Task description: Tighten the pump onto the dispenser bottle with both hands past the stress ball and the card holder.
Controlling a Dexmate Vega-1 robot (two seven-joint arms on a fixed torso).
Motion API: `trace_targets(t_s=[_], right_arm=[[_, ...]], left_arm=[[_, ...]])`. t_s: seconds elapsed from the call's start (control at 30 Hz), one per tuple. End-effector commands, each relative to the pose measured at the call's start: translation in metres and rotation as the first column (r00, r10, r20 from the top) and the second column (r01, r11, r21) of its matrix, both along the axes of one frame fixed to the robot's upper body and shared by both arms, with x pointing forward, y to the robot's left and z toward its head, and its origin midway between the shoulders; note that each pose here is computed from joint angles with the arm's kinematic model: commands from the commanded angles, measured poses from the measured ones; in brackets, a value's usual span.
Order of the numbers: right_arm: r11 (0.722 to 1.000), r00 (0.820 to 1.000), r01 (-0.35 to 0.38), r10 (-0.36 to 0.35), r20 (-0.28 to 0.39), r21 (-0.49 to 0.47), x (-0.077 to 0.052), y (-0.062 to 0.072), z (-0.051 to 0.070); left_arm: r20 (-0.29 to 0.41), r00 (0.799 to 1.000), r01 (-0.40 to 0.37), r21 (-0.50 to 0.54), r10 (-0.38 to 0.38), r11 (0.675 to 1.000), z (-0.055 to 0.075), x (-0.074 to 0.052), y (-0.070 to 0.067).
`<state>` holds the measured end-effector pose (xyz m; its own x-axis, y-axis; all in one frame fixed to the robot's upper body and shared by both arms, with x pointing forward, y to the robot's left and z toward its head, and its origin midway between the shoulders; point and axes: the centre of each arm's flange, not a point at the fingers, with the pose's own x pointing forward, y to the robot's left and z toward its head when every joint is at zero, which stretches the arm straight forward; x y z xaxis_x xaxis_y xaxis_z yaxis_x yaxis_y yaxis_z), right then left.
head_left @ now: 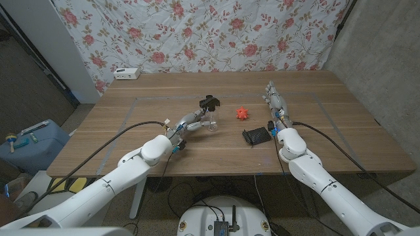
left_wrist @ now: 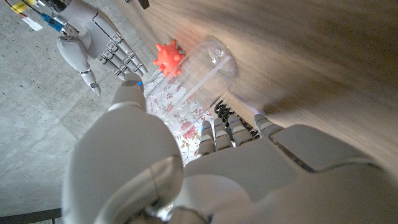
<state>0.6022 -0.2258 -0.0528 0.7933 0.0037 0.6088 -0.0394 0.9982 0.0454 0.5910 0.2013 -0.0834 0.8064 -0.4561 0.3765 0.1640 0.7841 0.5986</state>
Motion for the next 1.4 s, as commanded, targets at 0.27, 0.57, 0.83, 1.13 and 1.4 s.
trace_targets(t_s=[0.27, 0.57, 0.83, 1.13, 1.4], right_arm=[[1.000, 1.000, 0.011, -0.011, 0.005, 0.017, -0.007, 0.009, -0.009], [1.000, 1.000, 0.004, -0.004, 0.001, 0.017, -0.007, 0.009, -0.012], [1.000, 1.000, 0.008, -0.008, -0.001, 0.016, -0.007, 0.012, -0.012], [1.000, 1.000, 0.017, -0.017, 0.002, 0.015, -0.008, 0.015, -0.012], [1.000, 1.000, 0.028, -0.028, 0.002, 0.011, -0.010, 0.017, -0.010]], left_arm=[[0.010, 1.000, -0.008, 0.013, 0.008, 1.000, 0.008, -0.014, 0.021], [0.029, 1.000, -0.010, -0.005, 0.011, 1.000, 0.010, -0.021, 0.033], [0.035, 0.999, -0.007, -0.001, 0.007, 1.000, 0.014, -0.028, 0.046], [0.029, 0.999, -0.031, -0.002, 0.031, 1.000, 0.016, -0.032, 0.061], [0.034, 0.999, -0.035, -0.002, 0.035, 0.999, 0.019, -0.033, 0.075]])
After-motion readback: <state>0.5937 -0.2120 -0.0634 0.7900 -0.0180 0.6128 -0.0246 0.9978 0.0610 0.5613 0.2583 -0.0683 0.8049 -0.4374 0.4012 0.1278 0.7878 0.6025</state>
